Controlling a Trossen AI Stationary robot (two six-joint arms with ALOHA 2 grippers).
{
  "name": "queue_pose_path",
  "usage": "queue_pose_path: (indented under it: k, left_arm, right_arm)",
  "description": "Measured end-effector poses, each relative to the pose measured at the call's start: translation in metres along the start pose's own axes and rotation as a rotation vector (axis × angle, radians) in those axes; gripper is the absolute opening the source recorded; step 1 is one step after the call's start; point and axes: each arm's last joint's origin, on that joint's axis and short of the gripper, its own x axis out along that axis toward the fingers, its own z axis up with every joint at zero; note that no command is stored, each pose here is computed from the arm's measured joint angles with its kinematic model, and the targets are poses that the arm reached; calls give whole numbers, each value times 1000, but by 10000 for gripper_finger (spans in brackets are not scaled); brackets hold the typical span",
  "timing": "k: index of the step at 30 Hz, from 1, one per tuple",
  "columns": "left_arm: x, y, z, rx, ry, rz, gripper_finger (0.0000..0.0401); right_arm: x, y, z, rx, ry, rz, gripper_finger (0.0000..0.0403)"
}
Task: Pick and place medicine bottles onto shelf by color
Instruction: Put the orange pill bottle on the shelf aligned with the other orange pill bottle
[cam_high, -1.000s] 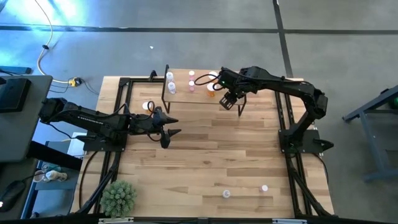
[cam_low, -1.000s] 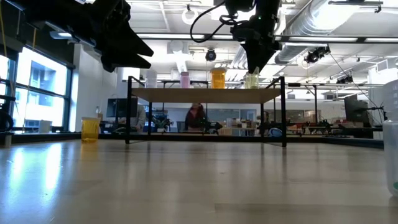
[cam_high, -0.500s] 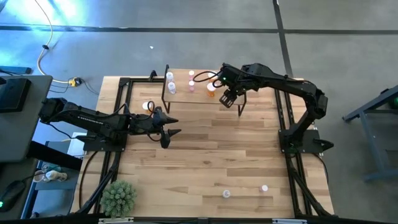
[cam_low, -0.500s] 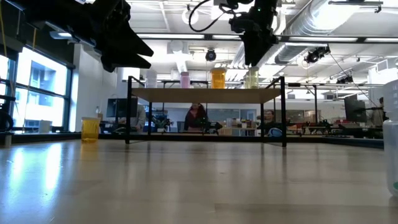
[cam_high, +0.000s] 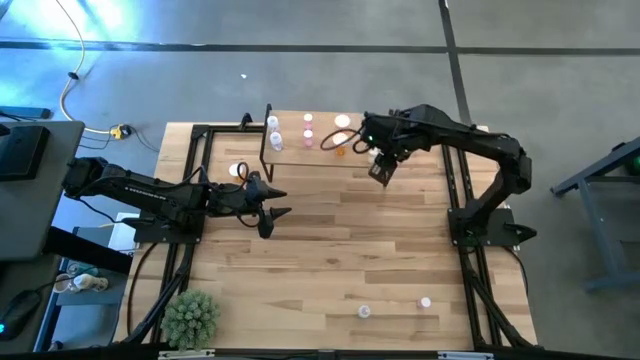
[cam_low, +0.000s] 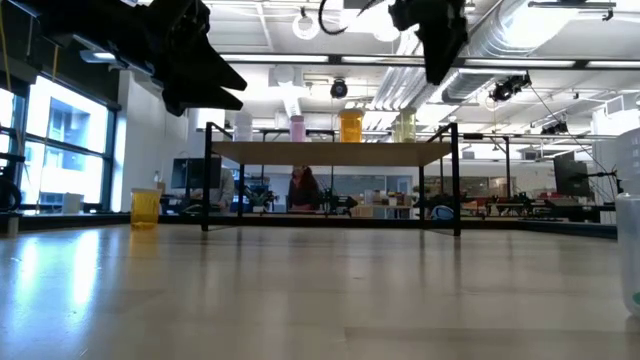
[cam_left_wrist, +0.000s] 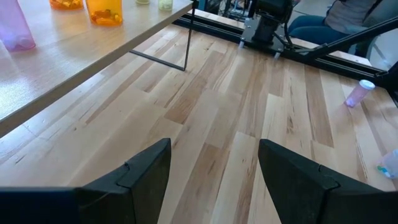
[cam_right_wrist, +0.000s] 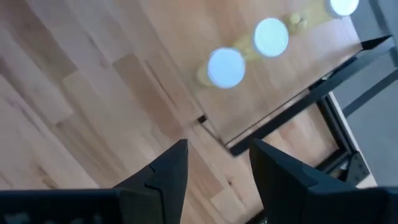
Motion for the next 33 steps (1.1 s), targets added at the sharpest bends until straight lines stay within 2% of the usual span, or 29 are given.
queue_pose_path:
  k: [8, 12, 14, 18, 27, 33]
  left_arm:
    - [0, 0, -1, 2, 6, 2, 231]
    - [0, 1, -2, 8, 21, 7, 231]
    - [0, 1, -2, 8, 21, 7, 231]
    - [0, 1, -2, 7, 21, 7, 231]
    - [0, 1, -2, -35, 13, 30, 231]
    - [0, 2, -2, -12, 12, 33, 231]
  right_arm:
    - [-40, 38, -34, -52, -167, -92, 163]
    - [-52, 59, -50, -101, -222, -109, 163]
    - [-56, 69, -59, -123, -262, -160, 163]
    - [-47, 86, -78, -165, -317, -262, 163]
    - [-14, 102, -123, -154, -297, -277, 163]
    - [12, 100, -151, -64, -343, -270, 163]
